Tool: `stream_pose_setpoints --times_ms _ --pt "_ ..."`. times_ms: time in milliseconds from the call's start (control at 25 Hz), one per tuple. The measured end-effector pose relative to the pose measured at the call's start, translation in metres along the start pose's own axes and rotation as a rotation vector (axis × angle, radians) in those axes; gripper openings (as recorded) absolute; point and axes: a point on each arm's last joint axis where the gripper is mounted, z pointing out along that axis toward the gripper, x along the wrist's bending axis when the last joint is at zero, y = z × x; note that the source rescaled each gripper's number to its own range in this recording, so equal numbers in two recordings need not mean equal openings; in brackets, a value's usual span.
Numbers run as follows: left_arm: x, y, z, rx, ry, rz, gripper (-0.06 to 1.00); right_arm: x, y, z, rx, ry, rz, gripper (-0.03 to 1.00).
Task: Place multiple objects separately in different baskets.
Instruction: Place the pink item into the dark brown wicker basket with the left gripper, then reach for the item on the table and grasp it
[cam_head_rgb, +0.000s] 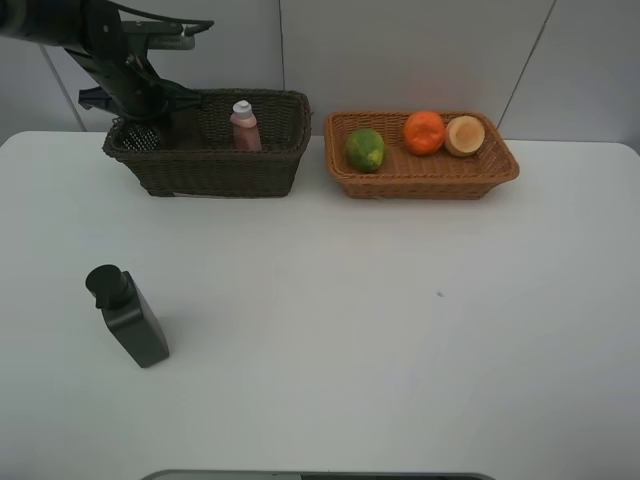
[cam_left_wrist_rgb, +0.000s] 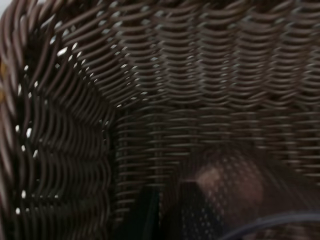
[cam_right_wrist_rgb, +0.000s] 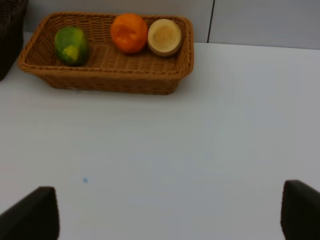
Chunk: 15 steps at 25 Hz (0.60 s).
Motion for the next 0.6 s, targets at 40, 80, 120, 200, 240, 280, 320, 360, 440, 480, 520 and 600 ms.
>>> stream_pose_setpoints --times_ms 40,80,120,200,240,280,320,360,440,480,520,600 --pt "0.0014 0.0002 0.0001 0.000 0.002 -0.003 0.00 0.0000 0.0000 0.0000 0.000 0.000 0.000 0.88" --pt "0.0029 0.0004 0.0002 0.000 0.003 -0.005 0.00 0.0000 0.0000 0.0000 0.000 0.000 0.000 0.88" --pt "0.0030 0.0006 0.0002 -0.003 0.003 -0.005 0.00 0.0000 0.0000 0.0000 0.000 0.000 0.000 0.88" --pt "0.0038 0.0011 0.0003 -0.006 -0.001 -0.016 0.01 0.0000 0.0000 0.0000 0.000 0.000 0.000 0.88" --pt "0.0042 0.0010 0.0004 -0.004 -0.005 -0.028 0.07 0.0000 0.0000 0.0000 0.000 0.000 0.000 0.88" --pt "0.0038 0.0010 0.0004 -0.004 -0.009 -0.037 0.14 0.0000 0.0000 0.0000 0.000 0.000 0.000 0.88" --pt "0.0034 0.0014 0.0004 -0.008 -0.014 -0.042 0.27 0.0000 0.0000 0.0000 0.000 0.000 0.000 0.88" --pt "0.0032 0.0016 0.0004 -0.011 -0.016 -0.043 0.41 0.0000 0.0000 0.0000 0.000 0.000 0.000 0.88" --pt "0.0031 0.0014 0.0004 -0.008 -0.017 -0.044 0.66 0.0000 0.0000 0.0000 0.000 0.000 0.000 0.88" --pt "0.0031 0.0014 0.0004 -0.008 -0.017 -0.044 0.77 0.0000 0.0000 0.0000 0.000 0.000 0.000 0.88" --pt "0.0031 0.0014 0.0004 -0.008 -0.017 -0.044 0.85 0.0000 0.0000 0.0000 0.000 0.000 0.000 0.88" --pt "0.0031 0.0008 0.0004 -0.002 -0.017 -0.046 0.91 0.0000 0.0000 0.0000 0.000 0.000 0.000 0.88"
